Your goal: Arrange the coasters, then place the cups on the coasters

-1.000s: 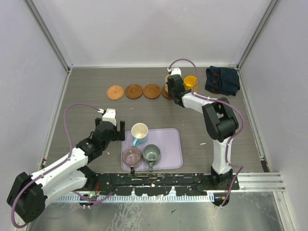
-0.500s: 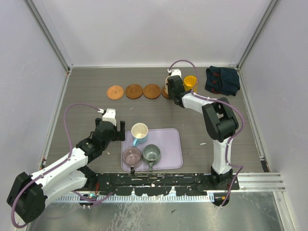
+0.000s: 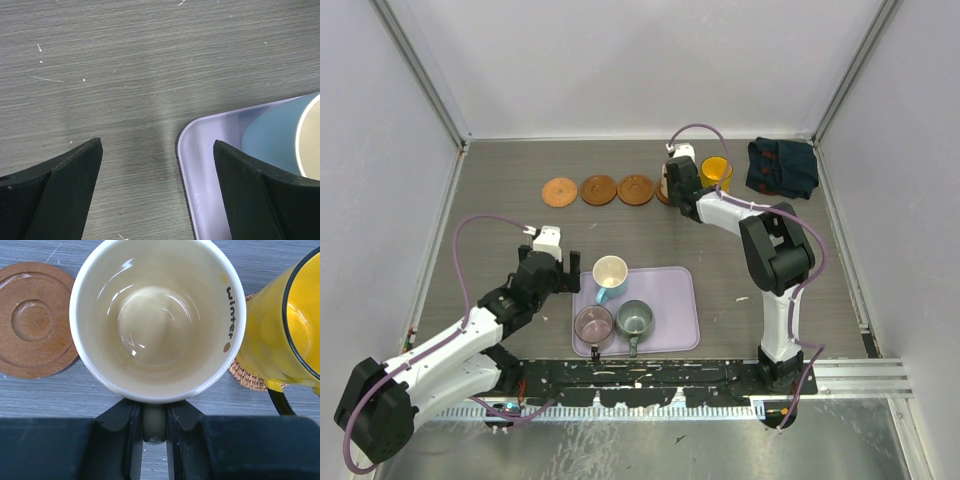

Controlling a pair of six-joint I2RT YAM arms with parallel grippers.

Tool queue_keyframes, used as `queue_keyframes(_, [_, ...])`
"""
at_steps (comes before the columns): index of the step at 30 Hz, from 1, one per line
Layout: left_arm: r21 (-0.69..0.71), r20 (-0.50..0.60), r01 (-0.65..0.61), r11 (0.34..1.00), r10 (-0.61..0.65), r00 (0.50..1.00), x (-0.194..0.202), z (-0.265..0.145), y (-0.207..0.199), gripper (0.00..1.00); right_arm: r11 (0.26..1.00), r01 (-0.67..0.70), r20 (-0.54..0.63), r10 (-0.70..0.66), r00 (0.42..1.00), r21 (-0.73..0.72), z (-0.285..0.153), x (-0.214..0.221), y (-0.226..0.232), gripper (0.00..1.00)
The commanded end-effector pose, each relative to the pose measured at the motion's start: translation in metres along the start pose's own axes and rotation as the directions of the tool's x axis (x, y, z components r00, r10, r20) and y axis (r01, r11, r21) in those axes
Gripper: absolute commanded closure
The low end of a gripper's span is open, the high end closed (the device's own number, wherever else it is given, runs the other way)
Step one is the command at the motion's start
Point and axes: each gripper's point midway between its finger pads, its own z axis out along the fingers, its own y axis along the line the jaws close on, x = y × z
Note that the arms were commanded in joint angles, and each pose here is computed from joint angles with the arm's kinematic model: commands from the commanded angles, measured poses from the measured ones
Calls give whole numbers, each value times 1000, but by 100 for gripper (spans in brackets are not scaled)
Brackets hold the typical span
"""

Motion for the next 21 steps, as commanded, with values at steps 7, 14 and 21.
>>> queue_keyframes(7, [31, 87, 39, 999, -42, 995, -31, -1, -9, 7, 998, -55, 150, 58, 987, -26, -16, -65, 13, 99])
queue_keyframes(14, [31, 83, 38, 999, -41, 996, -30, -1, -9, 7, 998, -66, 154, 64, 986, 4, -15, -66, 9, 97])
queue_keyframes(21, [30, 76, 36, 999, -39, 996, -27, 0, -8, 7, 995, -83, 161, 75, 984, 47, -13, -68, 2, 96])
